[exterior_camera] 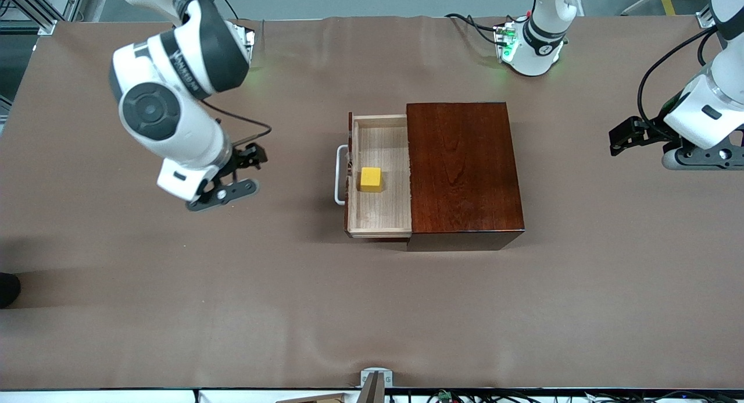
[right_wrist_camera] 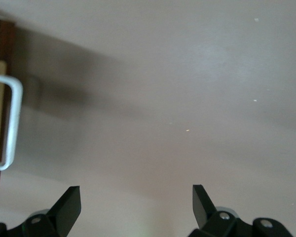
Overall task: Open drawer, take yellow block, close drawer
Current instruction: 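Move the right gripper over the yellow cube in the drawer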
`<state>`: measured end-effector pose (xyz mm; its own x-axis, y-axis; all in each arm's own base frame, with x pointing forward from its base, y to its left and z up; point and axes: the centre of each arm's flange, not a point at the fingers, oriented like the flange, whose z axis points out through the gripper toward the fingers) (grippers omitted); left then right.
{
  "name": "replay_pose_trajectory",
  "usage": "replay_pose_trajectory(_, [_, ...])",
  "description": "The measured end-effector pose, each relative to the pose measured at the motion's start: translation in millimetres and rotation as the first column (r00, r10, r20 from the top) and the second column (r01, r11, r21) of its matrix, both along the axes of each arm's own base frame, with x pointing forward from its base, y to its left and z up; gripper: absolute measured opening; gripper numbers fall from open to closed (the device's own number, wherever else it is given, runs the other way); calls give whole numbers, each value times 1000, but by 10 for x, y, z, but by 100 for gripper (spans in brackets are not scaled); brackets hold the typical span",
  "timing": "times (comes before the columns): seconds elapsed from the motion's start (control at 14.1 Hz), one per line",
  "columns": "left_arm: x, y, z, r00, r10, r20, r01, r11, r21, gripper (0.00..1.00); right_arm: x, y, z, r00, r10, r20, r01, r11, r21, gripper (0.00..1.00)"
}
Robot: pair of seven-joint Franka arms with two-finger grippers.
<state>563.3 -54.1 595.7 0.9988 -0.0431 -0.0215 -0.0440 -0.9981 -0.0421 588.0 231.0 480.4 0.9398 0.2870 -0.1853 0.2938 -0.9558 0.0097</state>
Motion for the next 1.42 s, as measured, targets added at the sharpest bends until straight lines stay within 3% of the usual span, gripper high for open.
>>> replay_pose_trajectory(0.14, [3, -1, -16, 1000, 0, -2, 0, 1000, 0, 100, 43, -76, 58, 999, -48, 13, 48, 999, -1, 100])
replay_pose_trajectory(0.28, [5, -1, -22, 1000, 0, -3, 0, 1000, 0, 100, 15, 16, 88, 982, -185, 27, 185, 983, -19, 100])
replay_pose_trajectory(0.71, [13, -3, -43, 1000, 0, -6, 0, 1000, 0, 100, -319, 738, 90, 864, -497, 78, 502, 862, -72, 100])
replay_pose_trajectory(0.99, [13, -3, -45, 1000, 1, -6, -1, 1000, 0, 100, -383, 926, 89, 731, -677, 85, 682, 729, -57, 100])
replay_pose_trajectory(1.42, [24, -8, -33, 1000, 0, 4, 0, 1000, -1, 100, -555, 1555, -184, 523, -845, 108, 851, 524, -29, 100])
